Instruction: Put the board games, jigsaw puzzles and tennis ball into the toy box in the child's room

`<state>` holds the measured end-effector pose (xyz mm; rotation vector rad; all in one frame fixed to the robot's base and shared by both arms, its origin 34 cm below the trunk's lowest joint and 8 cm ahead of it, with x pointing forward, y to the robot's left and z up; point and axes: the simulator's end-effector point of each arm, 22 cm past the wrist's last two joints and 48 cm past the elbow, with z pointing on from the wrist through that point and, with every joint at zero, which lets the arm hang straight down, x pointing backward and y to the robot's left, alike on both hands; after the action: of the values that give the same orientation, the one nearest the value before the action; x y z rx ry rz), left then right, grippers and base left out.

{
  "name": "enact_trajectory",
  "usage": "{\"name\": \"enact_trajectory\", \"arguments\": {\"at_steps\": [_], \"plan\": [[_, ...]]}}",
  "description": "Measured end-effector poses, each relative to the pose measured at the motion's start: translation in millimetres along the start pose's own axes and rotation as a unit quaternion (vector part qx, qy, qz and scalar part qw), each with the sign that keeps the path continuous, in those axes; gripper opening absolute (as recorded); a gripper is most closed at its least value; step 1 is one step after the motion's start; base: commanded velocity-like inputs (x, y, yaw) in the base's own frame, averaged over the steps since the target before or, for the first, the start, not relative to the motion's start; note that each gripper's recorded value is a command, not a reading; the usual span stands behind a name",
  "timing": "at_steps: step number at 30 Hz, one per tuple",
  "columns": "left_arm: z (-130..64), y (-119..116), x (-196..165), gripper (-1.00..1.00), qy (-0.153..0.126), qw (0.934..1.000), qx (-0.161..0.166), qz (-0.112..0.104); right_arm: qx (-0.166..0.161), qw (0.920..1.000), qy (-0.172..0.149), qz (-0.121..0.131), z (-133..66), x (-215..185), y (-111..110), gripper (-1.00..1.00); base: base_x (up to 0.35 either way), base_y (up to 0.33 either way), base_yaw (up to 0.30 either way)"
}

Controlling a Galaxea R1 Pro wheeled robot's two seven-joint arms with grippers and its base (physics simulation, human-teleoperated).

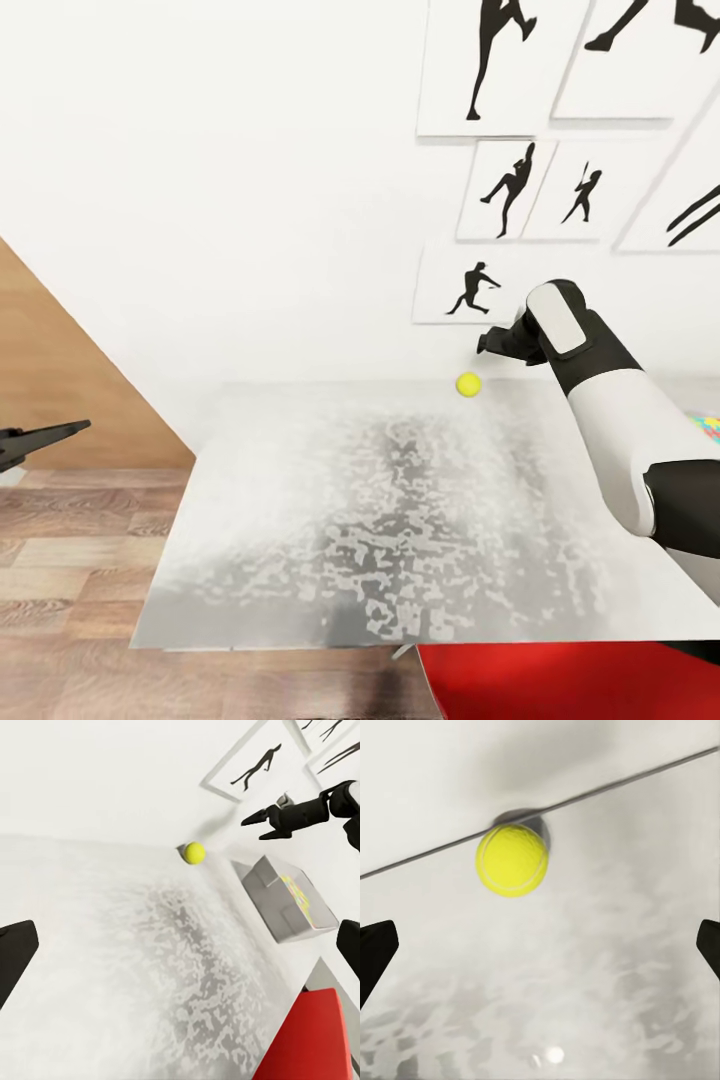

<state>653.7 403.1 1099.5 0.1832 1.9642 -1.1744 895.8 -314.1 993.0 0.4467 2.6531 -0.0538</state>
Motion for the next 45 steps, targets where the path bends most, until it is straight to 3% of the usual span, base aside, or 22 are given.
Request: {"name": "enact_trajectory", "arguments": {"at_steps": [19,39,45], "plan": [[4.8,13,10,1.00,0.009,0.9999,-0.005,-0.012,0.009,0.9999,0.012,0.000,21.0,8,-6,1.00,0.000,0.000,0.000],[2.7,28,16,1.00,0.025,0.9994,-0.020,-0.015,0.000,1.0000,-0.009,0.002,10.9,-29,9,1.00,0.000,0.000,0.000],[1.8,32,17,1.00,0.030,0.9991,-0.024,-0.017,0.024,0.9993,-0.025,0.015,19.4,-38,0,1.00,0.000,0.000,0.000]]}}
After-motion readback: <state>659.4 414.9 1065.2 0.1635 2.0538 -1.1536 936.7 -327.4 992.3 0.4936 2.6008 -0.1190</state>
